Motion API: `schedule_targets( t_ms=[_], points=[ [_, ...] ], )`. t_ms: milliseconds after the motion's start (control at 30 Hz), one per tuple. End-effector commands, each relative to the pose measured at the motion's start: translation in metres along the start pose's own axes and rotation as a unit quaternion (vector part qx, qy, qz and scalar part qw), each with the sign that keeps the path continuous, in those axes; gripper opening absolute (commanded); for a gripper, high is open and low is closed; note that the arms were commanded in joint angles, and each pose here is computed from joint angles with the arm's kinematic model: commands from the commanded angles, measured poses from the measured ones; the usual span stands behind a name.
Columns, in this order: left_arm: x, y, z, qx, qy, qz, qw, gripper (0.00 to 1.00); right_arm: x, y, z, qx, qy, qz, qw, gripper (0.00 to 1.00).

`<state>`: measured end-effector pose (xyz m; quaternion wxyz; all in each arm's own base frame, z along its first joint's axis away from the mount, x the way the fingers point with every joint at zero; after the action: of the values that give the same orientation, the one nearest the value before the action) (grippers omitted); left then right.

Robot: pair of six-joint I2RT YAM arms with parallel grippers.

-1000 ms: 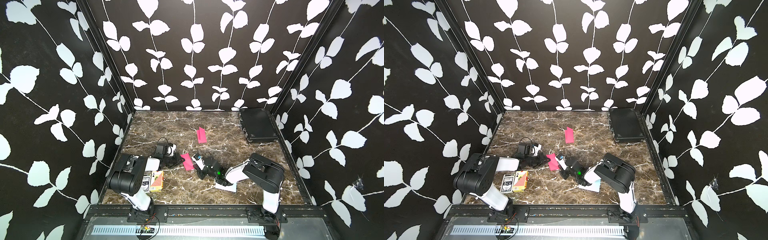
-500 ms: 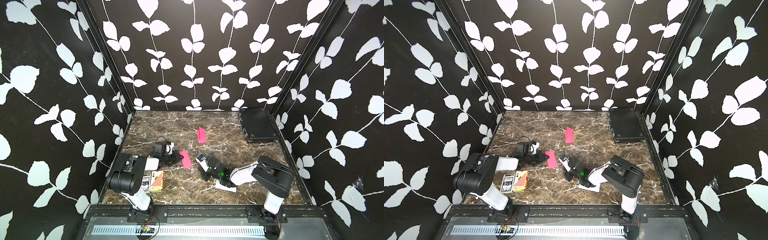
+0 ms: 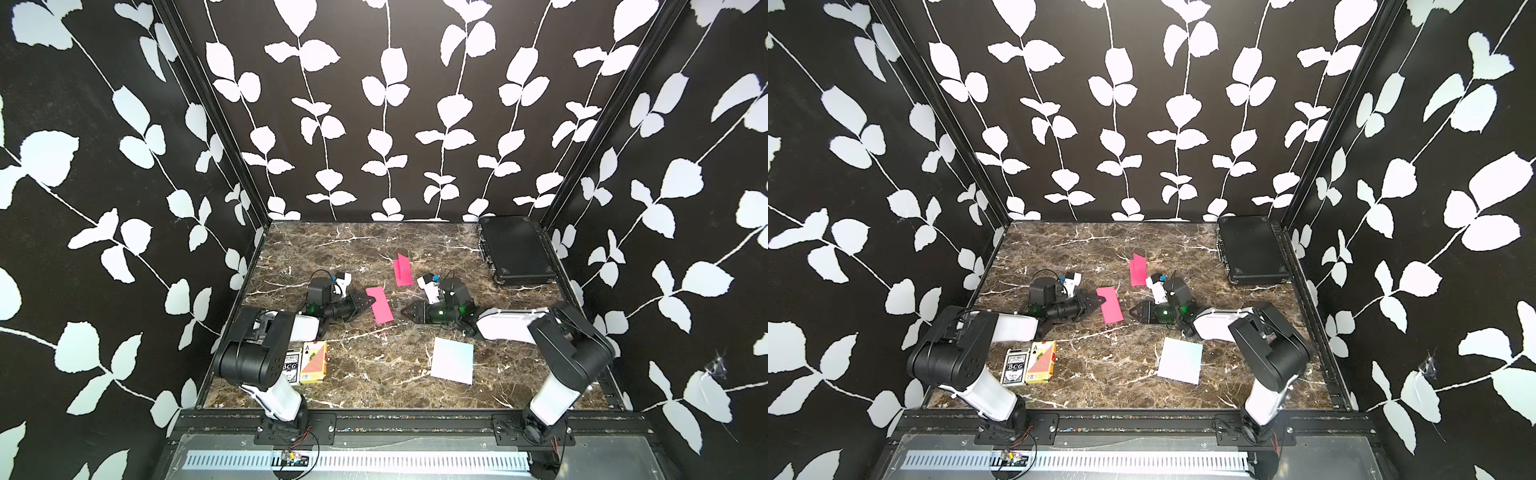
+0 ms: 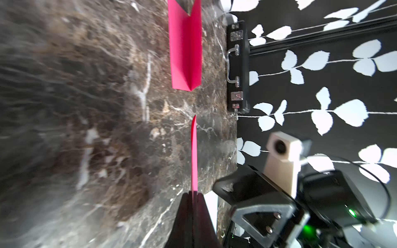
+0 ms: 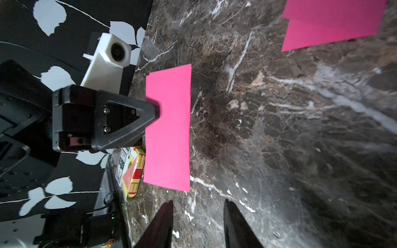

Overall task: Fold the square paper along the opposite sides
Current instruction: Smooth out the paper at the center of the board.

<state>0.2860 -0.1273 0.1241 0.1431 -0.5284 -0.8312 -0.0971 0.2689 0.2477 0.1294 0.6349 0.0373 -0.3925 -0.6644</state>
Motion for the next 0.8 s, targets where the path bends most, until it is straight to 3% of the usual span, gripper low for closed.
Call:
schedule_targets(
  t_ms=[0,233,500,767],
  points=[
    [-0.007,0.000,-0.020,-0.021,-0.037,0.017,0.999,0.00,-0.004,0.016,0.012,-0.052,0.090,0.009,0.995,0.44],
    [-0.013,0.000,-0.031,-0.029,-0.047,0.025,0.998,0.00,-0.011,0.016,0.003,-0.080,0.108,0.015,0.991,0.43],
    [-0.016,0.000,-0.029,-0.028,-0.045,0.029,0.998,0.00,-0.004,0.021,0.000,-0.080,0.111,-0.005,0.991,0.22],
    [-0.019,0.002,-0.026,-0.028,-0.038,0.031,0.998,0.00,-0.003,0.020,-0.001,-0.080,0.109,-0.005,0.991,0.08]
  ],
)
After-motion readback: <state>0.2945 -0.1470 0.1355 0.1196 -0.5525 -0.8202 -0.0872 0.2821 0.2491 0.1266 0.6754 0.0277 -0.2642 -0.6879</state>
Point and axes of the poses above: each gripper's point midway between its finger pads, its own x axis back along the fingers, its own z axis along the line the jaws close on, y = z × x, the point moved 10 cm from there along x, back along the fingers, and after that the axes turned 13 degrees about x, right-handed, at the moved point
